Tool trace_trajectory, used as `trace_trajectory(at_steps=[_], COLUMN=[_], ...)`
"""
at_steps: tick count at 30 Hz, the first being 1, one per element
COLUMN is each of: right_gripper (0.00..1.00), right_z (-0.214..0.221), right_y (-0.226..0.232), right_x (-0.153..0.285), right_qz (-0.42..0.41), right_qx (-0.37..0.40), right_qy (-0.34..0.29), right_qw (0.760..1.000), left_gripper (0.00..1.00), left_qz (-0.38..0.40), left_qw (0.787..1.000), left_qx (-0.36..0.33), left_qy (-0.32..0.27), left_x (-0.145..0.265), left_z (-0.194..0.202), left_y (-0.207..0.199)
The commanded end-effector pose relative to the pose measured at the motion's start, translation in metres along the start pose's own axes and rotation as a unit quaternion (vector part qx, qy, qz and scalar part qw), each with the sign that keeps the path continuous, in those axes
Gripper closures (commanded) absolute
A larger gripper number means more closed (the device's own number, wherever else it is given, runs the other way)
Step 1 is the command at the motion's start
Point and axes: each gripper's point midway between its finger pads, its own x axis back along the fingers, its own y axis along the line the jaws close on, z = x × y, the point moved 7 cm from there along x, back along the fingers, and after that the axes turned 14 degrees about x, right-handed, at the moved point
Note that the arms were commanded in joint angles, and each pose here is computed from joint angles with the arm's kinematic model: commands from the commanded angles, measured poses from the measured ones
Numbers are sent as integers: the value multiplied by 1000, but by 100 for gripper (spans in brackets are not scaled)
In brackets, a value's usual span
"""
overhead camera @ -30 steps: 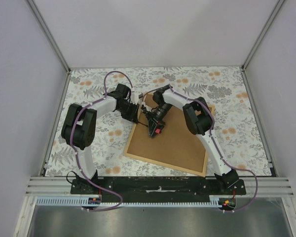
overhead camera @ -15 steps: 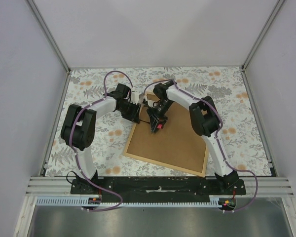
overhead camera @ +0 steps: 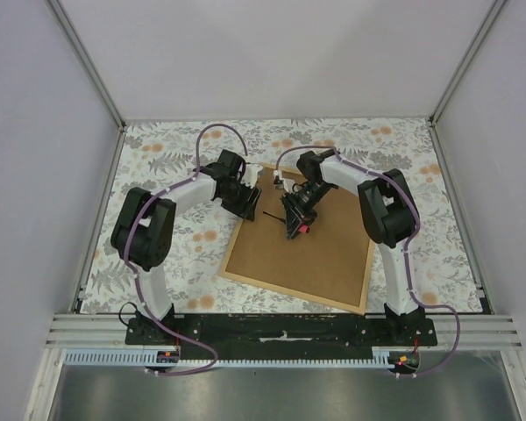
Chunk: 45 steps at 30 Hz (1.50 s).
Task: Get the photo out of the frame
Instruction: Release the photo frame item from the photo frame, then adjust the photo frame item on the photo frame.
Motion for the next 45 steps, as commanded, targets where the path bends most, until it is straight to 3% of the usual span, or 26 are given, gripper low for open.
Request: trace_trajectory(at_steps=[1,6,15,19,22,29,45], right_gripper=[100,100,100,100,100,100,100], right_z=[-6,-4,-4,-4,-3,-3,-7], right_y=[-13,-14,-14,-14,-15,-13,-3], right_x=[-9,-9,-9,-9,-10,-13,-12], right_qz=[18,24,24,27,27,-1,-54], right_qx=[19,22,22,23,21,16,17], right_qy=[-8,-8,-9,-9,-7,-10,-26], right_qw=[1000,999,999,999,999,1000,998], left_gripper=[42,53,65,79,97,98,98], left_qz=[-34,-53,-61,-58,-43,85,172], left_qw=[999,998,997,998,999,996,978], left_qx=[-39,-42,-38,-37,-27,27,118], left_qy=[-10,-9,-7,-8,-4,2,3], left_x=[-8,-10,-16,-14,-12,-7,-26], left_z=[-10,-11,-12,-11,-8,-2,17], left_y=[-4,0,3,2,4,15,33])
